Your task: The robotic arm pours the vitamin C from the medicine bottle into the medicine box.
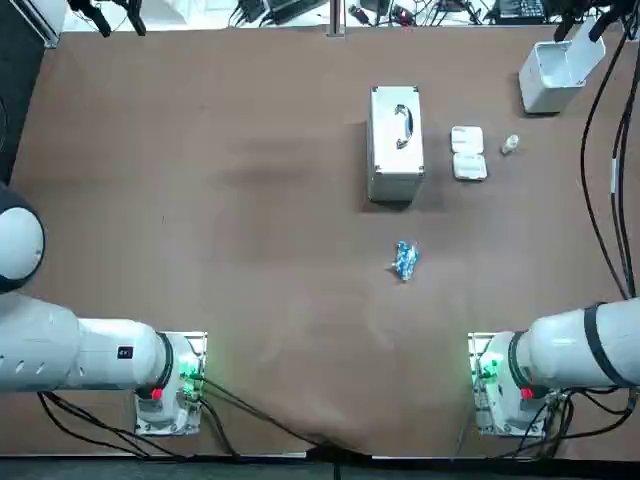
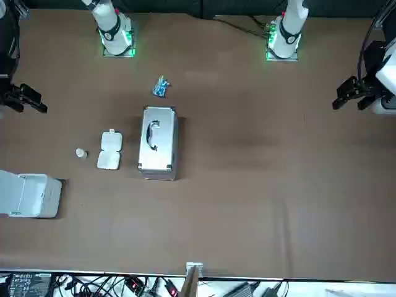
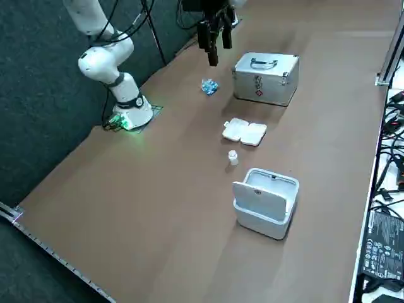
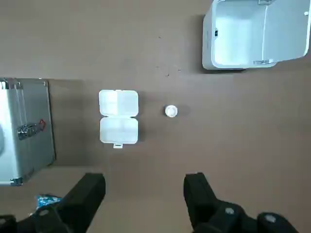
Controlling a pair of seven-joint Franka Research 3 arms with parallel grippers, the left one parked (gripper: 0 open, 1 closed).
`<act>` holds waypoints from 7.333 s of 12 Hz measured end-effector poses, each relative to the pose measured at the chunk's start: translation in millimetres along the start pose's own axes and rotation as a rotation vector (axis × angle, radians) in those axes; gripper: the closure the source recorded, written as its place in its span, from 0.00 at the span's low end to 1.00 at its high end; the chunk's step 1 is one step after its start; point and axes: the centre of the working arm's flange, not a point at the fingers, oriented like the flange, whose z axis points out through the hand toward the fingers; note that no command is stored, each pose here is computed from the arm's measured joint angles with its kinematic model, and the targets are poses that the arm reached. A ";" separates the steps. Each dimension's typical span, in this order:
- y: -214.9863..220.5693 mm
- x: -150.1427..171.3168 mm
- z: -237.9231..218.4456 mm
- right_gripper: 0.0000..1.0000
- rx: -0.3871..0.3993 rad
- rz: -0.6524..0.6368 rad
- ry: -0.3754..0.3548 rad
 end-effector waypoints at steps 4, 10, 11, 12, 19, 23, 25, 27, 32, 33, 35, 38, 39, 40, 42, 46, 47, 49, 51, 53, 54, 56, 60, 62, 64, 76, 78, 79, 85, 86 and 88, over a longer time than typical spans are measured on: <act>0.1 0.9 -0.7 0.00 -0.001 0.000 0.008; -2.0 1.2 -0.4 0.00 0.000 -0.007 0.008; -3.9 1.6 0.0 0.00 0.001 -0.012 0.007; -5.4 1.8 0.3 0.00 0.001 -0.015 0.007; 9.8 9.8 19.2 0.00 0.122 -0.109 0.067; 52.1 11.5 50.9 0.00 0.131 -0.253 0.107; 63.0 11.3 60.7 0.00 0.125 -0.331 0.138; 62.6 8.1 72.3 0.00 0.141 -0.399 0.181; 74.3 -19.8 117.4 0.00 0.248 -0.548 0.280; 92.7 -30.4 143.3 0.00 0.284 -0.607 0.339; 111.5 -44.2 170.0 0.00 0.318 -0.626 0.398; 132.5 -60.8 193.0 0.00 0.350 -0.632 0.486; 136.4 -62.4 196.9 0.00 0.343 -0.644 0.525; 138.2 -62.8 201.5 0.00 0.340 -0.655 0.564; 139.6 -62.7 218.0 0.00 0.353 -0.690 0.627; 155.3 -65.4 271.0 0.00 0.368 -0.752 0.708; 160.6 -67.3 285.0 0.00 0.370 -0.758 0.726; 168.5 -71.1 314.0 0.00 0.370 -0.770 0.781; 170.5 -74.2 341.5 0.00 0.376 -0.786 0.826; 165.3 -79.5 377.4 0.00 0.437 -0.784 0.854; 163.5 -80.6 386.6 0.00 0.448 -0.786 0.869; 161.5 -82.7 400.5 0.00 0.460 -0.795 0.903; 164.1 -81.9 409.2 0.00 0.455 -0.816 0.930; 167.6 -80.1 406.8 0.00 0.438 -0.817 0.950; 169.5 -79.3 408.2 0.00 0.436 -0.817 0.999; 165.8 -76.2 459.9 0.00 0.477 -0.767 1.068; 163.5 -73.4 465.8 0.00 0.484 -0.763 1.101; 162.7 -72.8 469.8 0.00 0.487 -0.758 1.110; 159.4 -72.6 481.3 0.03 0.502 -0.766 1.128; 157.2 -72.3 481.5 0.03 0.511 -0.773 1.140; 152.1 -71.3 480.7 0.04 0.538 -0.783 1.171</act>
